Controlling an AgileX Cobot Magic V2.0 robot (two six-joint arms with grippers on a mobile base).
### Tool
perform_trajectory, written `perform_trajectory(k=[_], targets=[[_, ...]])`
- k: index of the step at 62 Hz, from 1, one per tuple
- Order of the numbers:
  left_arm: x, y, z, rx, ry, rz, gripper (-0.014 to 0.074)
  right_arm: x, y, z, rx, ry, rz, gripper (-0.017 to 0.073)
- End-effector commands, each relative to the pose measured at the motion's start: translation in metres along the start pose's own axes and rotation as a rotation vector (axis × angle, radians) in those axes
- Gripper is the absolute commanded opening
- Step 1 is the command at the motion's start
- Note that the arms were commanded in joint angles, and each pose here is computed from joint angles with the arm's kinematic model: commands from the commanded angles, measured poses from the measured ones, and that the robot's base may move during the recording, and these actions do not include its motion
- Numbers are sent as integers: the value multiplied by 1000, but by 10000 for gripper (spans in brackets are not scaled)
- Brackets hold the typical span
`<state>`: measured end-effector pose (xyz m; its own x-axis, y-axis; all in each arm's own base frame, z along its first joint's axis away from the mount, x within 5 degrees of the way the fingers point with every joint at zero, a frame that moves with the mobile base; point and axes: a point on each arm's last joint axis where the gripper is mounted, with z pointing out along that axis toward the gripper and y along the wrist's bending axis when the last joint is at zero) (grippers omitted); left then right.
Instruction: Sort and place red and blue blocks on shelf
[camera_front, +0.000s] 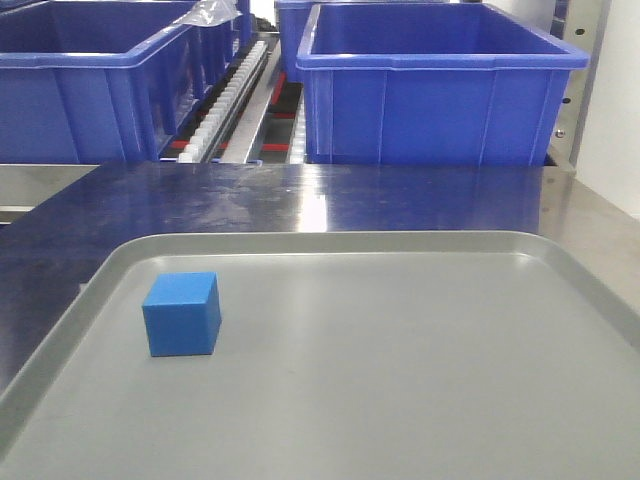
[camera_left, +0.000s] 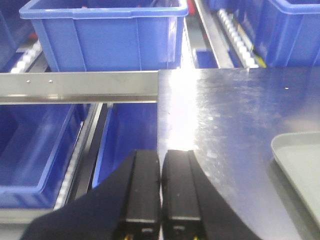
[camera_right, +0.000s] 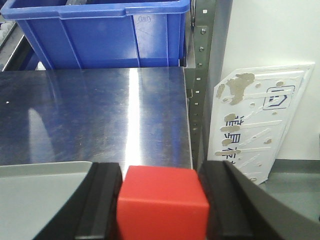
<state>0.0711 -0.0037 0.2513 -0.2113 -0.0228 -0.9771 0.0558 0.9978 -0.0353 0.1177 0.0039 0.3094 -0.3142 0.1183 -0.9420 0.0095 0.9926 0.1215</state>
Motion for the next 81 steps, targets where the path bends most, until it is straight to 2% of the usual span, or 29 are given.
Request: perform_trajectory(k=[1,8,15,28,35,43,81], targets=[[-35,-2,3,4,-37,-1,134,-17,1,-4,-6,-118,-17,54],[-57,-4,11,7,6,1,134,-17,1,-4,-6,-118,-17,54],[-67,-7,18,24,18,3,134,-17,1,-4,-6,-118,-17,54],[-67,-9,20,45,32,5,134,-17,1,-4,-6,-118,-17,54],[-67,-10,20,56,32,-26,134,-17,1,-4,-6,-118,-17,54],[-70,-11,21,61,-1,-24,134,-17,1,-4,-6,-118,-17,54],[-67,-10,21,57,38,-31,134,-17,1,-4,-6,-118,-17,54]])
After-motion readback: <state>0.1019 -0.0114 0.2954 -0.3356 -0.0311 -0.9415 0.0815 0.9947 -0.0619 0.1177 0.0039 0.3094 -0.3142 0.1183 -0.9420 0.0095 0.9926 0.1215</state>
